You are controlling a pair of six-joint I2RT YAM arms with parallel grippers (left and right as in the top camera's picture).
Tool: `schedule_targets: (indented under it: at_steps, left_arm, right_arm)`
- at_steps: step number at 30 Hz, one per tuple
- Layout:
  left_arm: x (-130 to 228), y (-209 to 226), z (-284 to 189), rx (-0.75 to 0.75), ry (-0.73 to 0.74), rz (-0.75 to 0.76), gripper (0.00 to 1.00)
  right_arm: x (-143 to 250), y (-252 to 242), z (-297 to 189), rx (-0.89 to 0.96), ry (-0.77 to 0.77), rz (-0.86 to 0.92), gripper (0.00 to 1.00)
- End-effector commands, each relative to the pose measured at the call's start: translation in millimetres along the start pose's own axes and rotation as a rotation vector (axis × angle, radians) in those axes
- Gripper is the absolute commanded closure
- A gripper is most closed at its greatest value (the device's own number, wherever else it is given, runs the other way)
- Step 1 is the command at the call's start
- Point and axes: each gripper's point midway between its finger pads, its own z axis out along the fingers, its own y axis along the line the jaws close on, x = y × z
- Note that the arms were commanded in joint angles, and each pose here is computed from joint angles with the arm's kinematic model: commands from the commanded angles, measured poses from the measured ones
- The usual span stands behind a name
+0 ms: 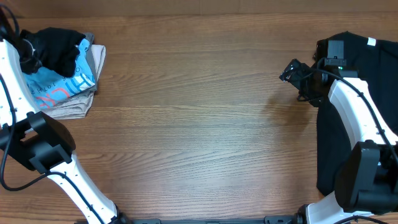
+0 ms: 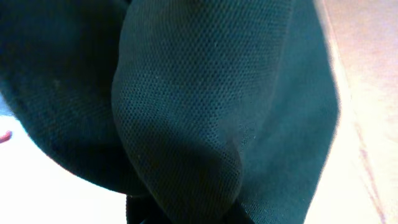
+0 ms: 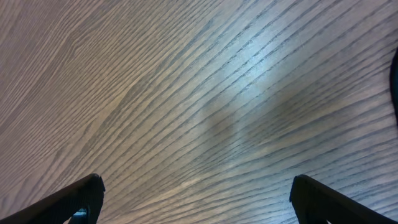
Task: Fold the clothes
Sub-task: 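Lower the black bundle onto the top of the clothes stack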
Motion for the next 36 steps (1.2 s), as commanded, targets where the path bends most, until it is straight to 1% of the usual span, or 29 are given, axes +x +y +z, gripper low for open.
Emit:
schedule_targets:
  at_steps: [1,2,3,5,6,8,9,12,13,14,15,16,17,18,19,20,23,27,30,34,36]
  left_arm:
    - [-6,16,-11,-0.043,-0.015,-0.025,0.96]
    - [-5,19,-11,-0.052,-0.009,-0.029,0.96]
    - [-3,22,-11,-0.06,0.0,-0.033,0.84]
    - [0,26,-12,-0.069,0.018,-0.037,0.44]
    - [2,28,-12,-0.071,0.029,-0.031,0.32]
    - [4,26,-15,-0.042,0.054,0.006,0.19]
    - [5,24,-19,-0.013,0.071,0.018,0.14]
    - [4,20,-32,0.041,0.09,0.002,0.13]
    - [3,19,-39,0.061,0.091,-0.002,0.13]
    - [1,20,-44,0.069,0.09,-0.005,0.17]
    - [0,19,-49,0.083,0.089,-0.008,0.28]
    - [-1,17,-52,0.101,0.091,0.004,0.42]
    - [1,14,-53,0.123,0.1,0.032,0.6]
    - [3,10,-53,0.148,0.111,0.07,0.72]
    - [5,8,-52,0.161,0.12,0.095,0.83]
    - [8,8,-50,0.162,0.129,0.117,0.89]
    - [18,3,-39,0.159,0.154,0.173,0.96]
    - [41,-5,-16,0.155,0.212,0.238,0.96]
    - [56,0,-2,0.13,0.265,0.234,0.96]
    - [62,18,24,0.066,0.283,0.208,0.96]
    - [64,26,37,0.059,0.29,0.198,0.96]
  right_arm:
    - [-3,0,-1,0.004,-0.013,-0.006,0.0]
    - [-3,-1,-1,0.004,-0.013,-0.006,0.0]
    - [-3,0,-1,0.004,-0.013,-0.006,0.0]
    - [-3,0,-1,0.004,-0.013,-0.006,0.0]
    - [-3,-1,-1,0.004,-0.013,-0.006,0.0]
    - [-3,-1,-1,0.004,-0.013,-0.006,0.0]
    - [-3,0,-1,0.004,-0.013,-0.006,0.0]
    - [-3,0,-1,0.004,-0.013,-0.006,0.0]
    - [-3,-1,-1,0.004,-0.013,-0.006,0.0]
    - [-3,0,-1,0.004,-0.013,-0.006,0.0]
    - [-3,0,-1,0.004,-0.013,-0.006,0.0]
    - [-3,-1,-1,0.004,-0.013,-0.006,0.0]
    - [-3,0,-1,0.004,-0.013,-0.006,0.0]
    - [-3,0,-1,0.004,-0.013,-0.006,0.0]
    - [-3,0,-1,0.004,-0.013,-0.006,0.0]
    - [-3,0,-1,0.004,-0.013,-0.006,0.0]
    - [-3,0,-1,0.004,-0.013,-0.006,0.0]
    - [-3,0,-1,0.004,-0.013,-0.006,0.0]
    - [-3,0,-1,0.004,-0.013,-0.006,0.0]
    - [-3,0,-1,0.004,-0.013,-0.006,0.0]
    - [-3,-1,-1,0.004,-0.013,-0.006,0.0]
